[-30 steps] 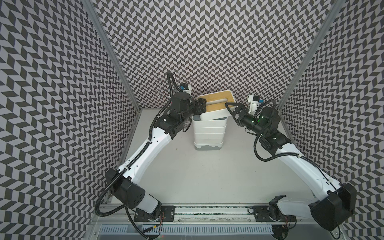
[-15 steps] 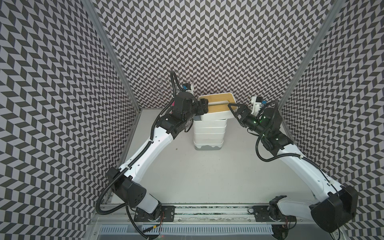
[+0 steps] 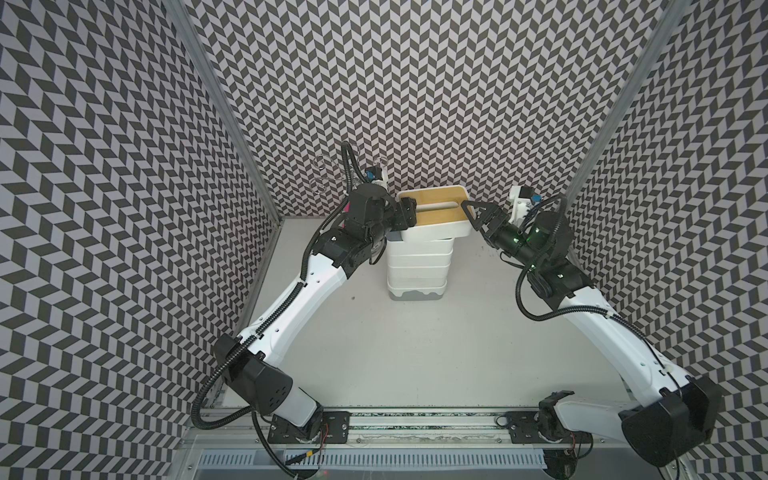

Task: Stack the tissue boxes
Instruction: Place the tissue box at the tissue box.

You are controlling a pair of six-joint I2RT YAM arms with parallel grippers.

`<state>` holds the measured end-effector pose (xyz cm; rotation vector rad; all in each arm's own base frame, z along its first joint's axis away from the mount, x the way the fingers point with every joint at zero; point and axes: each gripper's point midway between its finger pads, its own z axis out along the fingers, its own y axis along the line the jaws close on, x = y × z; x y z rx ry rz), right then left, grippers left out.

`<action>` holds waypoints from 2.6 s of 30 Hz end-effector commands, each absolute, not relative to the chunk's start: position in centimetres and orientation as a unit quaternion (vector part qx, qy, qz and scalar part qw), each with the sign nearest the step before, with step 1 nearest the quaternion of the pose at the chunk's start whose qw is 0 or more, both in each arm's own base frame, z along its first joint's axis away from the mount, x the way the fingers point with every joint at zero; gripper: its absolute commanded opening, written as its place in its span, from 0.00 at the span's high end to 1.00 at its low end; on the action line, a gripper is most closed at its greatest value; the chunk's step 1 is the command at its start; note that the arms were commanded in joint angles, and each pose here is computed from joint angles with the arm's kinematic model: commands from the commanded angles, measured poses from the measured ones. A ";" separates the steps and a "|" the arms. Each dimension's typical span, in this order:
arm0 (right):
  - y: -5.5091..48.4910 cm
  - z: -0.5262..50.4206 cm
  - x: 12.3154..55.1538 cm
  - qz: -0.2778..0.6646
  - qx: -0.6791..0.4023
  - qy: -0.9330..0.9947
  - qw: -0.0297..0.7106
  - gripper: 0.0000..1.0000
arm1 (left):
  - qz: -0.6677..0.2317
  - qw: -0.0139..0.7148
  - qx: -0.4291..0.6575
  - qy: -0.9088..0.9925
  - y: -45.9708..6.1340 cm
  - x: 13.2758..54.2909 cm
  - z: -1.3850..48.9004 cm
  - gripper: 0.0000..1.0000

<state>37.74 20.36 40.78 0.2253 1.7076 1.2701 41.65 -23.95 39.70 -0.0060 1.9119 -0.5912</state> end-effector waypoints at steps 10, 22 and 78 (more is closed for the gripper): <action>22.7 43.9 36.6 0.561 0.028 0.677 0.477 0.01 | -0.256 0.556 -0.001 0.791 -24.0 41.6 41.7 0.21; 24.3 44.1 36.0 0.570 0.013 0.676 0.468 0.01 | -0.259 0.562 -0.013 0.785 -23.0 41.7 42.4 0.18; 20.7 45.5 35.6 0.484 0.038 0.682 0.547 0.01 | -0.251 0.608 -0.035 0.752 -19.1 38.4 46.9 0.01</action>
